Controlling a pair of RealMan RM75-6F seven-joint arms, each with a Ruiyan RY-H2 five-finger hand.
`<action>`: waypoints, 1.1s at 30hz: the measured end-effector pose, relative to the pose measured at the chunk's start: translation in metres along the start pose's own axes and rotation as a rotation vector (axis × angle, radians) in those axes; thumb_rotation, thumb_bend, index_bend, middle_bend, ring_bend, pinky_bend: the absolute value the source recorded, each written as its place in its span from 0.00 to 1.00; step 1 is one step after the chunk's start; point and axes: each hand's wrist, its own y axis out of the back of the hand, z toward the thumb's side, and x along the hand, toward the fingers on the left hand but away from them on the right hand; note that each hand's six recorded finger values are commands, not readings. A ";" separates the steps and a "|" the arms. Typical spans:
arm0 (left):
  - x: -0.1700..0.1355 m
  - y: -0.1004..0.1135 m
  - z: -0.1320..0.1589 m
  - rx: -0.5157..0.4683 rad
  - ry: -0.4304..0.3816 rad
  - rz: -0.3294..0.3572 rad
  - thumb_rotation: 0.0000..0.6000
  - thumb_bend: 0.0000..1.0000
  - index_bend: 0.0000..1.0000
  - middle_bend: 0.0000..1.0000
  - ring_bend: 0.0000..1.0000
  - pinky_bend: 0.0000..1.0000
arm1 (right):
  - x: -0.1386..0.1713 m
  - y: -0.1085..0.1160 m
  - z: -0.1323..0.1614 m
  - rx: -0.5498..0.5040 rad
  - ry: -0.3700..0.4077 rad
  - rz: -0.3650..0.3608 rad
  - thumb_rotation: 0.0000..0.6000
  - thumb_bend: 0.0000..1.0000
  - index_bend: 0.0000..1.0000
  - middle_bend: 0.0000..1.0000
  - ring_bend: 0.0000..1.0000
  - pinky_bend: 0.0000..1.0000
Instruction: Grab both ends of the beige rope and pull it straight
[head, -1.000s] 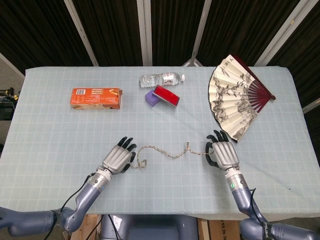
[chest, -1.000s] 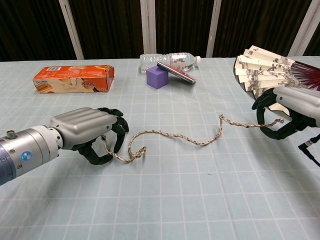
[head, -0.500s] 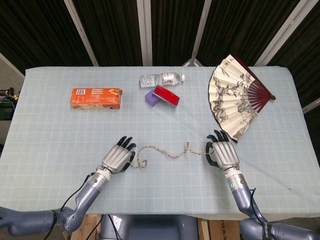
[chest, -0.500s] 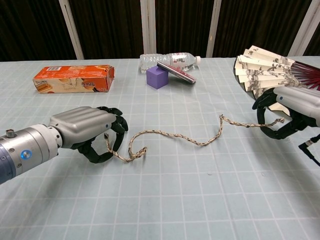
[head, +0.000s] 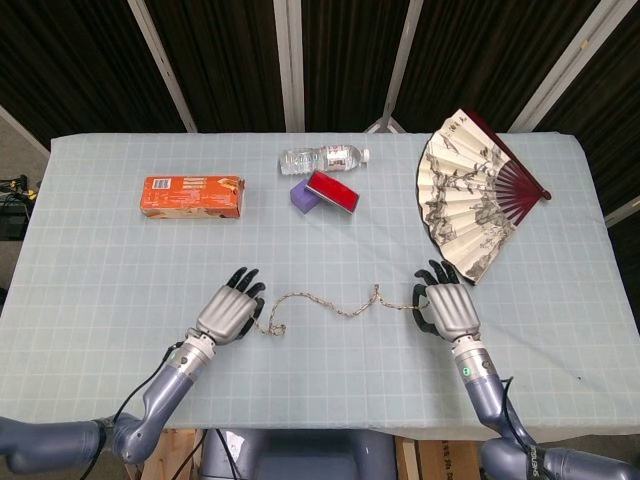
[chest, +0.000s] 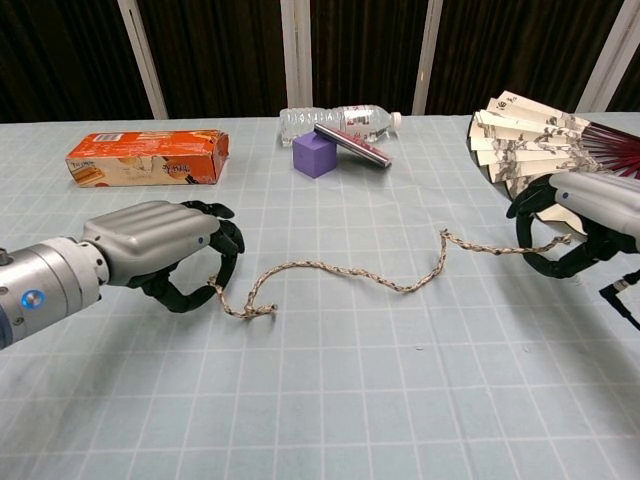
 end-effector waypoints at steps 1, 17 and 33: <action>-0.001 0.001 -0.002 0.001 0.003 0.002 1.00 0.63 0.58 0.20 0.03 0.04 | 0.000 0.001 0.000 0.001 0.000 -0.001 1.00 0.52 0.64 0.24 0.05 0.04; -0.039 0.044 -0.070 -0.006 0.112 0.081 1.00 0.63 0.59 0.21 0.04 0.04 | 0.011 0.023 -0.034 0.042 -0.056 -0.032 1.00 0.52 0.64 0.24 0.05 0.04; -0.110 0.064 -0.129 -0.061 0.218 0.140 1.00 0.63 0.59 0.22 0.04 0.04 | 0.043 0.029 -0.059 0.054 -0.088 -0.031 1.00 0.52 0.64 0.24 0.05 0.04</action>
